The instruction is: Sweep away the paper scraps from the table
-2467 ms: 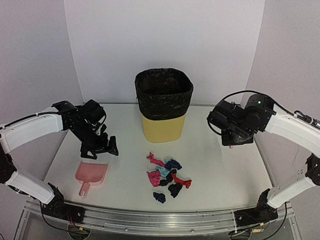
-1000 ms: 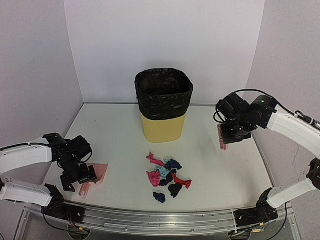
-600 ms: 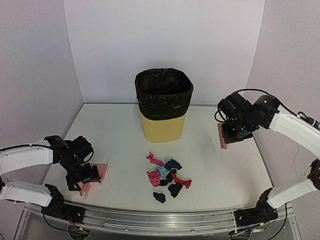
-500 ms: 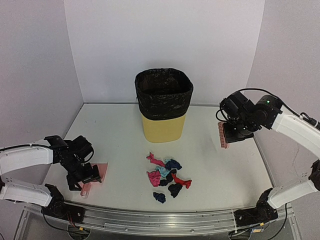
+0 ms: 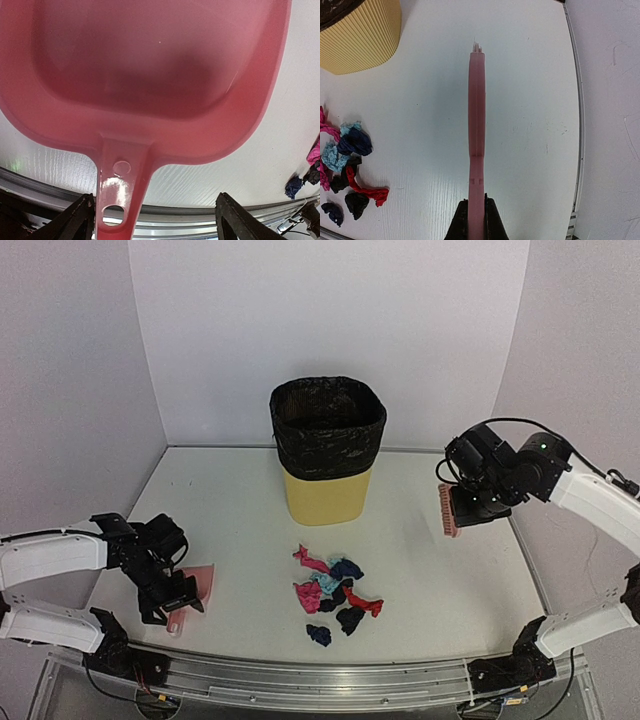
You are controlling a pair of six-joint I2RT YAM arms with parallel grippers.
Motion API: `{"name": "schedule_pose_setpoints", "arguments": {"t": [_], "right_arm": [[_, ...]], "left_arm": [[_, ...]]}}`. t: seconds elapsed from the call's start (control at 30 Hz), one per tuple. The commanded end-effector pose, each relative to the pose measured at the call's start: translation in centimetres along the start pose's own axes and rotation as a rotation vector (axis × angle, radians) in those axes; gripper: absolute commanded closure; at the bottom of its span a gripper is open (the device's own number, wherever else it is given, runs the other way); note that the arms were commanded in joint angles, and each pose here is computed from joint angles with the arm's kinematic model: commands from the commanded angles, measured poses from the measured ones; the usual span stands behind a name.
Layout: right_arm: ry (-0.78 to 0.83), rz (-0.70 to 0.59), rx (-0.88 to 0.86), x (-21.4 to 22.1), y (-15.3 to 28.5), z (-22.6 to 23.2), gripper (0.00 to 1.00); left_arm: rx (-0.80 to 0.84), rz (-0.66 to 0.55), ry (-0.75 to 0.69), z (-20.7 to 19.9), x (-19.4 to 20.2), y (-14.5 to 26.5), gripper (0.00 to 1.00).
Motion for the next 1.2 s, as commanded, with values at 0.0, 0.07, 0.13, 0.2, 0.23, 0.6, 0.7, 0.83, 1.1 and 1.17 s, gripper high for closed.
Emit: {"name": "schedule_pose_setpoints", "arguments": {"t": [0.0,0.07,0.13,0.2,0.23,0.6,0.7,0.83,1.1,1.17], "right_arm": [[-0.032,-0.032,-0.013,-0.1,0.5,-0.4,1.0],[-0.035,-0.03,-0.01,0.0,0.4,-0.5,1.0],[-0.039,-0.032,-0.008,0.1,0.4,-0.6,1.0],[-0.045,-0.036,-0.008,0.2,0.5,-0.7,1.0],[-0.046,-0.037,-0.01,0.2,0.5,-0.8,1.0],[-0.066,-0.06,-0.031,0.4,1.4,-1.4,1.0],[-0.066,-0.065,-0.032,0.4,1.5,-1.5,1.0],[-0.068,-0.066,-0.036,0.5,1.6,-1.6,1.0],[-0.081,-0.082,-0.049,0.6,2.1,-2.0,1.0],[-0.08,-0.084,-0.052,0.5,2.2,-2.0,1.0]], "left_arm": [[0.031,0.036,-0.017,0.2,0.6,0.2,0.23],[0.037,0.041,-0.019,0.3,0.7,0.1,0.27],[0.035,0.042,-0.021,0.2,0.6,0.0,0.31],[0.024,0.05,-0.024,0.2,0.5,-0.1,0.35],[0.02,0.053,-0.027,0.1,0.5,-0.2,0.36],[0.005,0.065,-0.037,0.0,0.2,-0.9,0.47],[-0.009,0.063,-0.04,-0.1,0.0,-1.0,0.53],[-0.015,0.049,-0.042,-0.2,-0.1,-0.9,0.57],[-0.03,0.053,-0.051,-0.1,-0.3,-1.5,0.6],[-0.031,0.05,-0.055,-0.2,-0.3,-1.5,0.62]]}}
Point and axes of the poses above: each gripper's point midway between its finger pads, its own y axis back along the fingers, its own z axis along the line the jaws close on, x = y × z, the point moved 10 cm from there along y, back along the fingers, and after that the axes turned 7 degrees about -y, right-handed, at the moved point
